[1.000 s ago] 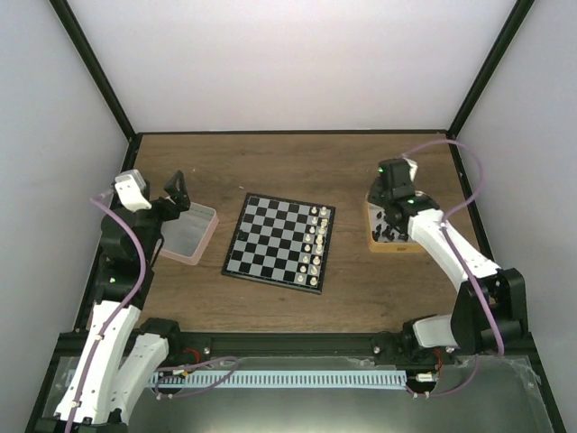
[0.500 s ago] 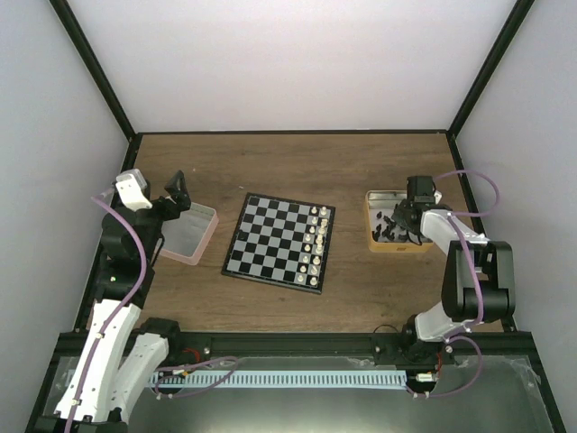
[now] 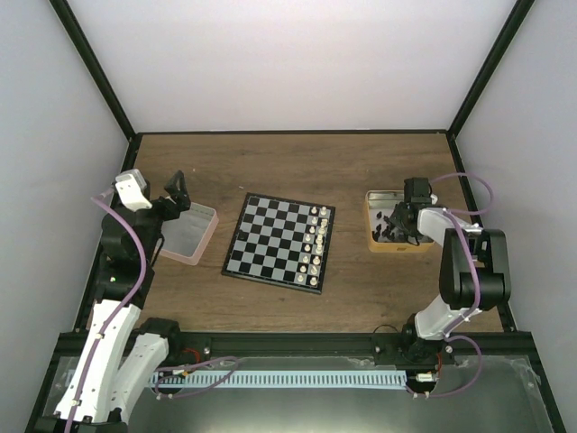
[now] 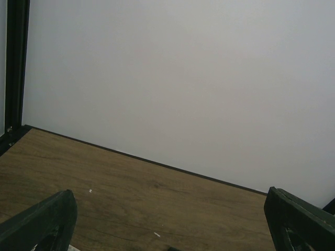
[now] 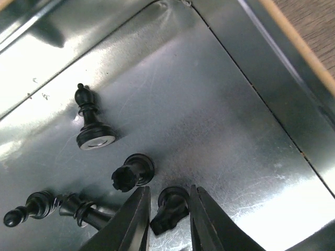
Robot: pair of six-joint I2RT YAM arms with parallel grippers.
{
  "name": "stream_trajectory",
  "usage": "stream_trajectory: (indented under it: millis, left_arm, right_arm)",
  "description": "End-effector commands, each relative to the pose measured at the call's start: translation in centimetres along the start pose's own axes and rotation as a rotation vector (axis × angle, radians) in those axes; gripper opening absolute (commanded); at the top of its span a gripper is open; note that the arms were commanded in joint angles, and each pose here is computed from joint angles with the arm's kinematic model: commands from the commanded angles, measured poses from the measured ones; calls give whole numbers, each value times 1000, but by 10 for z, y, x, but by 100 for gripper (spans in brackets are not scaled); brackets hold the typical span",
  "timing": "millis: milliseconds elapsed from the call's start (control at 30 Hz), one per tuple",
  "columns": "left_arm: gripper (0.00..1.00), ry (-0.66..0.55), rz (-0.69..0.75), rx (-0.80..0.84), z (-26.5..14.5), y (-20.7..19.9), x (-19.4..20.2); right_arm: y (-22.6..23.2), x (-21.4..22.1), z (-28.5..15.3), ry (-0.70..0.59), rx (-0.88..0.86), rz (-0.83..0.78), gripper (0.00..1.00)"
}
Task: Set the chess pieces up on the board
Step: Pick up the chess piece from the storage box, then place the chess piece on the chessboard.
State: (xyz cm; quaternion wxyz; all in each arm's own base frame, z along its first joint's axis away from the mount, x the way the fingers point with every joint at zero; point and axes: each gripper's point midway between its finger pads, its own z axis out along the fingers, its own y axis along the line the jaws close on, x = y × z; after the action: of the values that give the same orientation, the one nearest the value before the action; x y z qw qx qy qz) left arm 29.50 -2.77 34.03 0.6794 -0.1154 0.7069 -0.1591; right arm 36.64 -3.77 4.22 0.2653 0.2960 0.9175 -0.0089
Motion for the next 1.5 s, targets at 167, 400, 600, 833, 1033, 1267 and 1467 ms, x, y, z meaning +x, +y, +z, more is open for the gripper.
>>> stream_trajectory:
  millis: [167, 400, 600, 833, 1033, 1267, 1467]
  left_arm:
    - [100, -37, 2, 5, -4, -2, -11]
    - [100, -34, 1, 9, -3, -2, -10]
    - [100, -32, 0, 15, -3, -3, -10]
    - [100, -35, -1, 12, -3, -2, -11]
    - [100, -33, -5, -8, -2, 2, -11]
    - [100, -71, -7, -20, -12, 4, -20]
    - [100, -87, -6, -34, -14, 7, -24]
  right_arm:
    - [-3, -12, -2, -35, 23, -1, 10]
    - [12, -28, -35, -107, -27, -13, 6]
    - [59, -30, -77, -157, -130, -100, 6]
    - [178, 38, -134, -119, -389, -319, 6]
    - [262, 131, -177, -27, -588, -558, 6]
    - [309, 244, -199, 78, -687, -846, 6]
    - [329, 299, -208, 137, -740, -984, 6]
